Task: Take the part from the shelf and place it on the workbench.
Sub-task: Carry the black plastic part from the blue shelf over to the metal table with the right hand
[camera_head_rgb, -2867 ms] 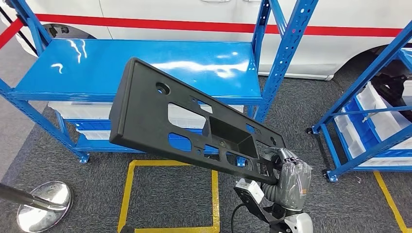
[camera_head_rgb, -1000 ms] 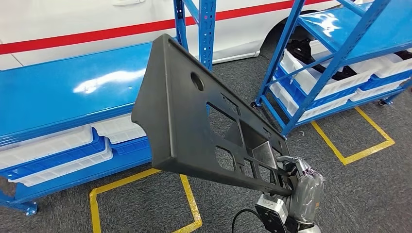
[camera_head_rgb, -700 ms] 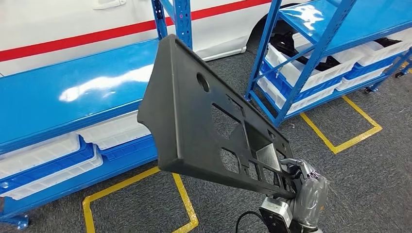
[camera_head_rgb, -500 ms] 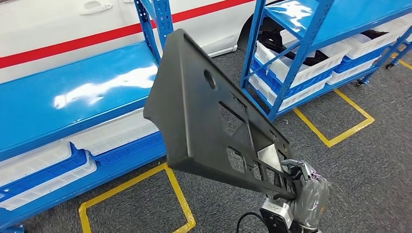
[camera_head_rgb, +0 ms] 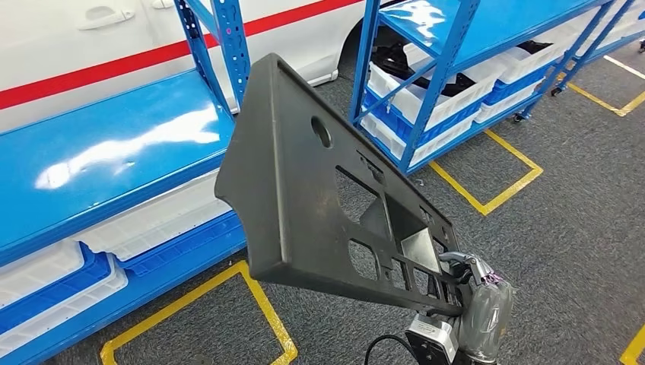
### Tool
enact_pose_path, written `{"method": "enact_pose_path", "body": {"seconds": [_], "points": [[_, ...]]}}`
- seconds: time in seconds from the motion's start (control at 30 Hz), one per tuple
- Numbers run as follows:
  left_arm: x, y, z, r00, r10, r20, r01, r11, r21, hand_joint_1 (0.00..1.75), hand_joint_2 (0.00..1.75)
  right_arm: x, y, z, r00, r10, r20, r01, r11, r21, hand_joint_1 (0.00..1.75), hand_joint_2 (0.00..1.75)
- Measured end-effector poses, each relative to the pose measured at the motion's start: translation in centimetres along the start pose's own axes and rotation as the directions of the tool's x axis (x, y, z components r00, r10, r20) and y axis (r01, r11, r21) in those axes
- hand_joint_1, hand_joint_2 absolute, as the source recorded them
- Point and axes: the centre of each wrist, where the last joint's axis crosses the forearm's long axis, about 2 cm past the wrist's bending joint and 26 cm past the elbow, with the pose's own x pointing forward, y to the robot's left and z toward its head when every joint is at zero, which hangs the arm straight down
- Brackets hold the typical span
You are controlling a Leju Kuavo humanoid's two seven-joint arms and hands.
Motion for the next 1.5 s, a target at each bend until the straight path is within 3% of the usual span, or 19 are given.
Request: {"method": "enact_pose_path", "body": {"seconds": [1.5], "points": [[0.07,-0.05,-0.01,1.000,0.002,0.007,-0.002,1.000,-0.011,0.00,1.75,0.35,-0.25,0.63,1.000,-0.003,-0.028,0.003,1.000,-0.007,1.71,1.75]]}}
